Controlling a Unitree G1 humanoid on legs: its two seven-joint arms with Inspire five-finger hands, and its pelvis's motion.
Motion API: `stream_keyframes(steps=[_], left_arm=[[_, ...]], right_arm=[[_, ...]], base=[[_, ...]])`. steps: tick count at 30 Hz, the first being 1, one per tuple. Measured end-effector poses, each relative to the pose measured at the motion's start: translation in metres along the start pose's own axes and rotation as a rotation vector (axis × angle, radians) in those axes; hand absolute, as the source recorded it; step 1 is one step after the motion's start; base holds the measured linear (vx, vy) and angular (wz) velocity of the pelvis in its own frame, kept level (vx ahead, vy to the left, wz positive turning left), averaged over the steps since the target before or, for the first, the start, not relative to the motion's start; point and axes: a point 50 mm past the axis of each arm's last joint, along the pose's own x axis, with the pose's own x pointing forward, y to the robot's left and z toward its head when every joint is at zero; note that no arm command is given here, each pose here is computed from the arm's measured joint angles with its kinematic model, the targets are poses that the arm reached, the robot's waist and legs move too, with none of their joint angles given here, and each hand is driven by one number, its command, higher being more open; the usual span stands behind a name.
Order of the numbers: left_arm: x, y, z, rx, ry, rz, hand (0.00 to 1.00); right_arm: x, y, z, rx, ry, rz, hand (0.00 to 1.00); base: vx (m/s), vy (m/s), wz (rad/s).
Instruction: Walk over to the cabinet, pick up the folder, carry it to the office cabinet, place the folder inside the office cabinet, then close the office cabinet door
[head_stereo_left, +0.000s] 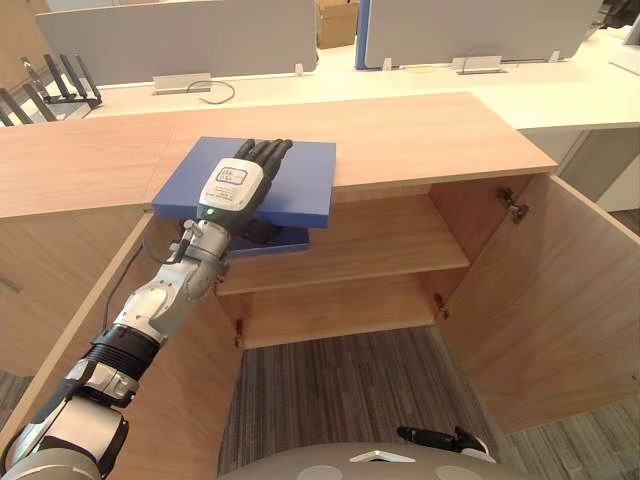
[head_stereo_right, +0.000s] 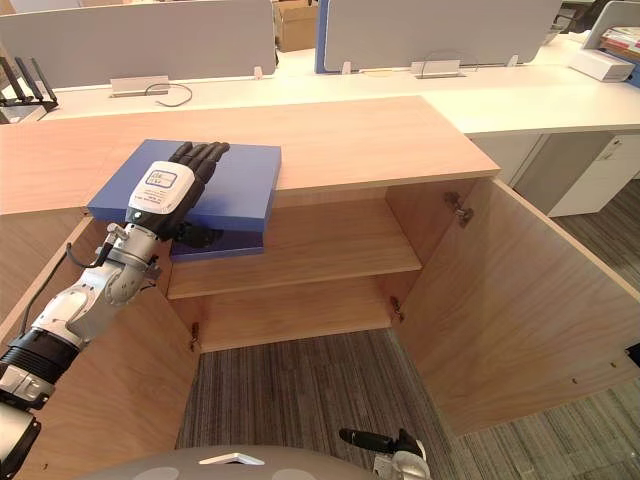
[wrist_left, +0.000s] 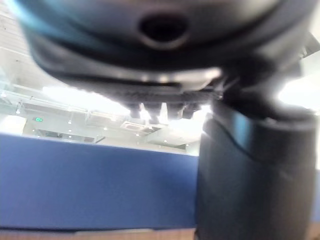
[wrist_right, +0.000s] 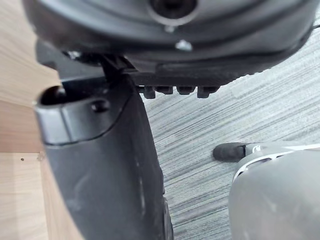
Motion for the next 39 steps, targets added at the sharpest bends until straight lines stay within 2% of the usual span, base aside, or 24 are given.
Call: stream_keyframes(steps=[12, 33, 34, 39], left_arm=[[-0.002, 0.001, -0.003, 0.055, -0.024, -0.02, 1.0], [-0.007, -0.013, -0.014, 0.053, 0.045, -0.084, 1.0], [-0.007, -0.014, -0.015, 0.055, 0.054, -0.089, 0.0], [-0.006, -0.016, -0.014, 0.035, 0.071, -0.08, 0.0]], right_arm=[[-0.002, -0.005, -0.014, -0.003, 0.034, -0.011, 1.0], [-0.003, -0.002, -0.018, -0.001, 0.047, -0.004, 1.0], [-0.003, -0.002, -0.018, -0.001, 0.048, -0.004, 1.0], [-0.003, -0.003, -0.02, -0.001, 0.053, -0.006, 1.0]], base=[[0.0, 0.0, 0.0], [0.0, 0.0, 0.0], [0.0, 0.0, 0.0], [0.0, 0.0, 0.0]])
